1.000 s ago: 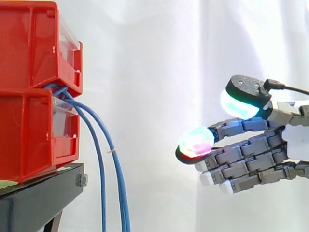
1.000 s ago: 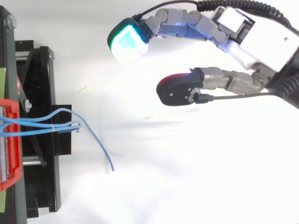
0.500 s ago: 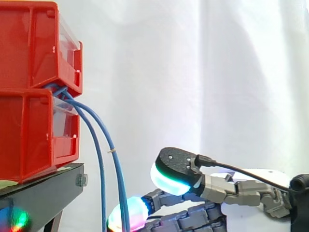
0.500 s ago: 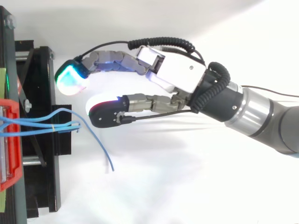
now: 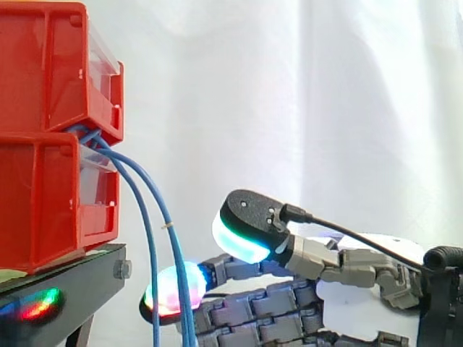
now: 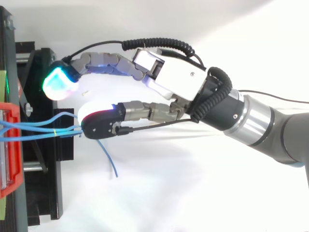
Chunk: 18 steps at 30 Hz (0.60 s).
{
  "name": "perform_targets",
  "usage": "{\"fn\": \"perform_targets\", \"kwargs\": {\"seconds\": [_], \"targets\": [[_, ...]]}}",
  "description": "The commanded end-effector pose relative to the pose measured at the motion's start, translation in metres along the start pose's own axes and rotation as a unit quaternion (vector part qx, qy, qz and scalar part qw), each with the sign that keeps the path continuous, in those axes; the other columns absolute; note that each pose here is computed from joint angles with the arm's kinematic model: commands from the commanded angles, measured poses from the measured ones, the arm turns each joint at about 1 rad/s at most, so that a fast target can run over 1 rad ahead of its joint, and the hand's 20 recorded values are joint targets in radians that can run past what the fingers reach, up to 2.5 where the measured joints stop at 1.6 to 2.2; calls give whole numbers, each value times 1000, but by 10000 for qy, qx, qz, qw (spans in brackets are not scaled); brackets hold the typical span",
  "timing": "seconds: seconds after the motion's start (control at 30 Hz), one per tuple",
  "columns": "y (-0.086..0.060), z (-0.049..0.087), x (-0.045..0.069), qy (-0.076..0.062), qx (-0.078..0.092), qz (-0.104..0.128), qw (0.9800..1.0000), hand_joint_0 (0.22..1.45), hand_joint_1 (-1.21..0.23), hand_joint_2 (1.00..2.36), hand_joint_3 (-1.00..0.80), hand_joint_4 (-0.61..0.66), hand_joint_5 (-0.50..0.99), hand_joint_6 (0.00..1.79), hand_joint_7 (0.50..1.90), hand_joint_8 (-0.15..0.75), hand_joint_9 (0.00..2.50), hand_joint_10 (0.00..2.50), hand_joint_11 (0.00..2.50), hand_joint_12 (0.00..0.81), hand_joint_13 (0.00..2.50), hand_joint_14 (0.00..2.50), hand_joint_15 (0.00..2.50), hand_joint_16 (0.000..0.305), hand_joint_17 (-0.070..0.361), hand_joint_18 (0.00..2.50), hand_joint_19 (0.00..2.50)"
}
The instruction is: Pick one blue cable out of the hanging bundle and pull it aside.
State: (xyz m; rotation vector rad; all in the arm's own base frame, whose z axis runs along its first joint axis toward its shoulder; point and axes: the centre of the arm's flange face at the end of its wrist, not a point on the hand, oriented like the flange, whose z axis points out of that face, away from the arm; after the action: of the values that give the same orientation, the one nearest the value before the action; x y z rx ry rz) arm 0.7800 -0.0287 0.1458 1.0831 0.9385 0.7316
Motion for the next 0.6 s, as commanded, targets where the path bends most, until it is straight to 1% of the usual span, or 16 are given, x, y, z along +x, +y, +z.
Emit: {"fn": "perform_targets", "kwargs": {"seconds": [0.0, 0.1, 0.13, 0.17, 0.23, 0.33, 0.47, 0.53, 0.57], "targets": [[0, 0, 8, -16, -119, -74, 9999, 511, -510, 1005, -431, 291, -211, 502, 757, 288, 509, 8, 235, 366, 452, 11, 292, 59, 132, 380, 355], [-9, -4, 16, 1, -134, -42, 9999, 510, -510, 1006, -432, 293, -211, 502, 758, 287, 509, 8, 235, 366, 454, 11, 290, 59, 133, 380, 356], [-17, -5, 22, -29, -164, 40, 9999, 510, -510, 1006, -433, 291, -211, 502, 760, 287, 510, 8, 231, 366, 455, 11, 290, 59, 133, 382, 351], [-17, -5, 24, -69, -219, 115, 9997, 510, -510, 1006, -431, 291, -211, 502, 757, 287, 510, 9, 235, 367, 455, 12, 293, 59, 133, 383, 351], [-19, -5, 26, -76, -235, 153, 9996, 510, -509, 1005, -431, 291, -211, 502, 760, 288, 511, 10, 235, 367, 456, 12, 294, 59, 133, 383, 354], [-17, -6, 28, -82, -284, 154, 9994, 510, -509, 1006, -431, 290, -211, 502, 760, 288, 512, 8, 236, 367, 456, 12, 293, 59, 133, 384, 356], [-17, -6, 30, -75, -305, 148, 9994, 509, -509, 1006, -431, 290, -211, 502, 760, 288, 513, 7, 228, 366, 456, 13, 289, 59, 133, 384, 355], [-11, -3, 32, -93, -363, 188, 9991, 510, -509, 1005, -431, 292, -210, 502, 761, 288, 512, 8, 236, 364, 456, 11, 293, 59, 133, 384, 355], [-12, -3, 34, -93, -361, 182, 9991, 510, -508, 1005, -432, 289, -210, 502, 760, 290, 512, 8, 235, 365, 455, 13, 293, 59, 133, 384, 354]]}}
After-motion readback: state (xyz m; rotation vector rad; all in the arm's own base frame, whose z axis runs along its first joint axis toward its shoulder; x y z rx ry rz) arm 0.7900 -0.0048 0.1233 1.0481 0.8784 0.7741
